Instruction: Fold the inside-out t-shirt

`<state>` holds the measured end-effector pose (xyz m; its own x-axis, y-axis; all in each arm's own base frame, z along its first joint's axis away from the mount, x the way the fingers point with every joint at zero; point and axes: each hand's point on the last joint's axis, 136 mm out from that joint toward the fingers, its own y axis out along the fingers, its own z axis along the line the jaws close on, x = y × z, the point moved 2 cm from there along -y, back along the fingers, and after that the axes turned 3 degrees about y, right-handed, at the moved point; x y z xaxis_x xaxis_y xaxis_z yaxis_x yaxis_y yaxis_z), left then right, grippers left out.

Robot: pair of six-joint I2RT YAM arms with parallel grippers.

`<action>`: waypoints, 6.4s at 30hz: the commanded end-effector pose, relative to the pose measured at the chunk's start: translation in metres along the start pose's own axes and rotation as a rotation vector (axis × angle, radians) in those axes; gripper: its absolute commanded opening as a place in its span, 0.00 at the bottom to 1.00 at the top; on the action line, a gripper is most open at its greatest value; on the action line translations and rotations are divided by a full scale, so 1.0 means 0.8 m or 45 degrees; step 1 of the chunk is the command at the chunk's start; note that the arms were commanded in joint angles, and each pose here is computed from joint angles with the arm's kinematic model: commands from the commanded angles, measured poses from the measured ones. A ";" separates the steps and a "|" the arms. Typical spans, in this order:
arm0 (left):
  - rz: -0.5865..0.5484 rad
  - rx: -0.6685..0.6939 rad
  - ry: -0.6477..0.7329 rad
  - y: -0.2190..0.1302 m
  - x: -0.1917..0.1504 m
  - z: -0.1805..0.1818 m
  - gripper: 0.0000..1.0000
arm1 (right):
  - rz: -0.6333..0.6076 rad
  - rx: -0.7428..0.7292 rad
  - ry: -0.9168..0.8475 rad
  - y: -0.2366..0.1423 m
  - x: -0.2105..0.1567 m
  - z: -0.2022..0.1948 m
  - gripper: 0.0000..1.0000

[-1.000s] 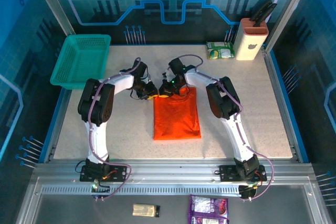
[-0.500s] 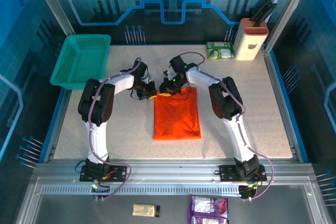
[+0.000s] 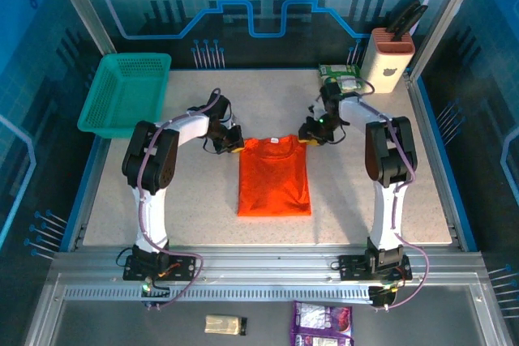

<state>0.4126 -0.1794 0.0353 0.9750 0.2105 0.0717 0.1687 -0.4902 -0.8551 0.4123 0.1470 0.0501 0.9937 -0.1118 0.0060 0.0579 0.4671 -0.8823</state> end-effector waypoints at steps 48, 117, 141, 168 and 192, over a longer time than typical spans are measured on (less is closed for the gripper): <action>0.037 0.083 0.025 -0.006 -0.012 0.009 0.05 | 0.039 -0.234 0.011 0.050 -0.045 0.013 0.15; 0.092 0.430 0.122 0.032 -0.039 0.007 0.00 | 0.052 -0.279 -0.012 0.044 -0.043 0.006 0.22; -0.488 0.197 0.369 -0.099 0.048 -0.061 0.00 | -0.558 -0.064 -0.427 -0.092 0.022 0.096 0.00; -1.145 -0.321 1.021 -0.279 0.148 -0.189 0.00 | -1.305 0.460 -0.948 -0.280 0.124 0.168 0.00; -0.817 -0.499 0.926 -0.178 -0.135 -0.063 0.00 | -0.633 0.531 -0.880 -0.079 -0.195 0.096 0.00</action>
<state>0.3027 -0.1813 0.1871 0.4744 0.0313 0.8798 0.5848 -0.7581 -0.2884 0.2767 0.2054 0.1549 0.6130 0.0938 0.7845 0.3903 0.8273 -0.4040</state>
